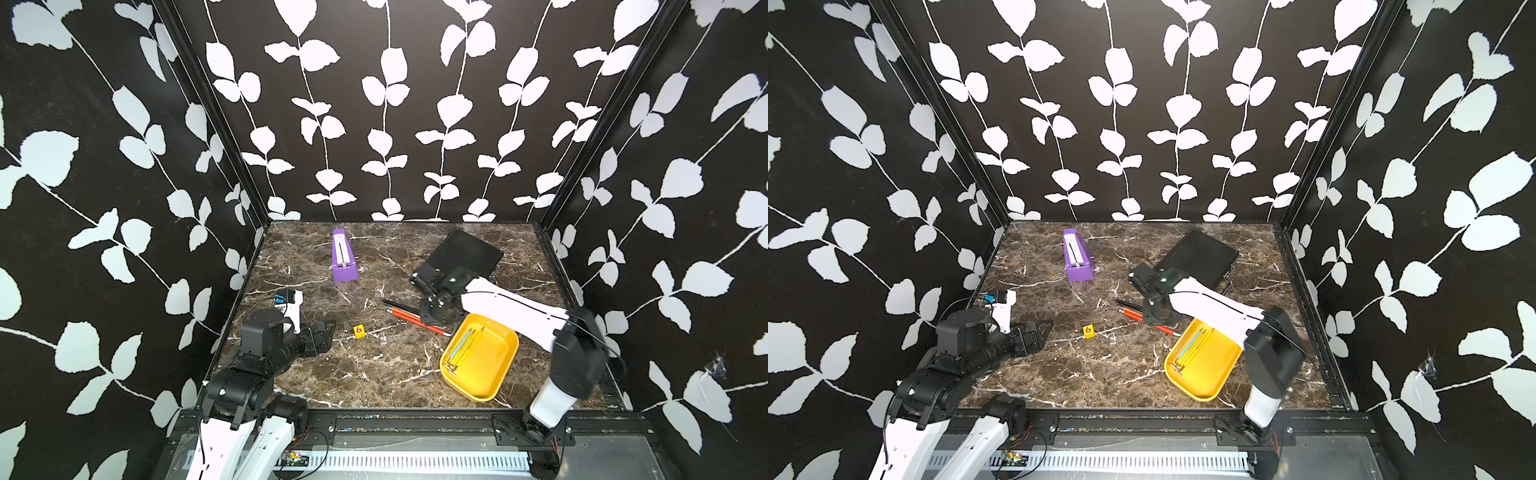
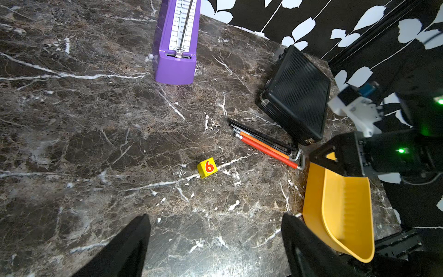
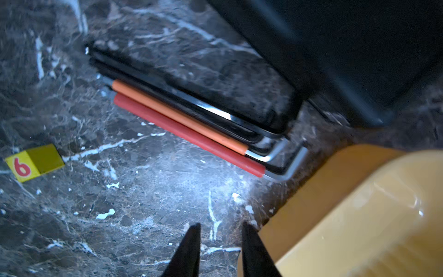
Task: Put the hex key on the desktop into the storage box
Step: Place the Allen key in the storage box, then pick up the Allen key from the center of the board, then place the Allen key in the storage box, then pick up the Allen key from the center of the board.
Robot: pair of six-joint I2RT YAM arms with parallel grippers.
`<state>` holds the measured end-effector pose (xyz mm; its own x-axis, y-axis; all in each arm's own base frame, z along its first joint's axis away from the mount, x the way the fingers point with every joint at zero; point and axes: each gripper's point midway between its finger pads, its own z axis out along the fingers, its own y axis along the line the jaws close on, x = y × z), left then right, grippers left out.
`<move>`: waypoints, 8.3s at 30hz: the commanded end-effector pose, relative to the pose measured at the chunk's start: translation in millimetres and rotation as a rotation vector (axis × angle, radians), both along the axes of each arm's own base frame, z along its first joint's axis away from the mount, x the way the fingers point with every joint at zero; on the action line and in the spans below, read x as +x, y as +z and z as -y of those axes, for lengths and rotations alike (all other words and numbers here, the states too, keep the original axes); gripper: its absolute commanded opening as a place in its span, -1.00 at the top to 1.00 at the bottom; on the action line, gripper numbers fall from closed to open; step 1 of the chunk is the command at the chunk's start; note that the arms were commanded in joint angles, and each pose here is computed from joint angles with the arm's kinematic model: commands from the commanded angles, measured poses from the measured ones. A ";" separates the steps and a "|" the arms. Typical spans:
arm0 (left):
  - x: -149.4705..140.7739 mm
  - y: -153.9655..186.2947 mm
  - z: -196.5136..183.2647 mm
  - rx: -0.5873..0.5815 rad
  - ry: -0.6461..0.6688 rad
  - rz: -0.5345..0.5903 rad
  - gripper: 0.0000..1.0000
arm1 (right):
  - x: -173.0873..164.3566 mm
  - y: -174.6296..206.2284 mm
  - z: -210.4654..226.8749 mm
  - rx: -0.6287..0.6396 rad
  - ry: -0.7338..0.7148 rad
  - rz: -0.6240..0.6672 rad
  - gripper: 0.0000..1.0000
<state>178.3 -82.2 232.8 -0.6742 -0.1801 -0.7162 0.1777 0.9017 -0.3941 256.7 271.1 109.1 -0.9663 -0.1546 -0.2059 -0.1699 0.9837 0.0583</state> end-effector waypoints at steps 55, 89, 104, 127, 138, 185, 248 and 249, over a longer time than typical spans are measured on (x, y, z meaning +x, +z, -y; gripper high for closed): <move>4.9 -6.1 -3.6 0.027 0.019 -0.012 -0.73 | -13.9 -115.4 -21.0 -0.257 0.635 -0.334 0.48; 3.7 -3.6 -3.2 0.020 0.017 -0.001 -0.73 | 16.1 50.6 -54.9 0.281 0.172 0.127 1.00; 2.4 -1.5 -2.3 0.013 0.010 0.012 -0.73 | -36.0 33.2 95.8 0.282 -0.741 0.059 1.00; 0.9 -0.4 -2.6 0.011 0.012 0.013 -0.73 | -74.8 -65.6 127.6 0.199 -0.997 -0.155 1.00; 1.5 -1.6 -1.9 0.012 0.008 0.009 -0.73 | -73.5 -69.3 126.0 0.156 -0.972 -0.208 1.00; 2.6 -2.8 -1.3 0.012 0.006 0.004 -0.73 | -83.8 -78.2 122.1 0.217 -1.245 -0.284 0.85; 7.3 -10.8 -5.5 0.039 0.034 -0.037 -0.73 | 28.2 -88.2 -16.7 -0.213 0.586 -0.215 0.37; 7.4 -10.7 -5.6 0.039 0.035 -0.037 -0.73 | 26.3 -89.8 -16.7 -0.210 0.590 -0.226 0.37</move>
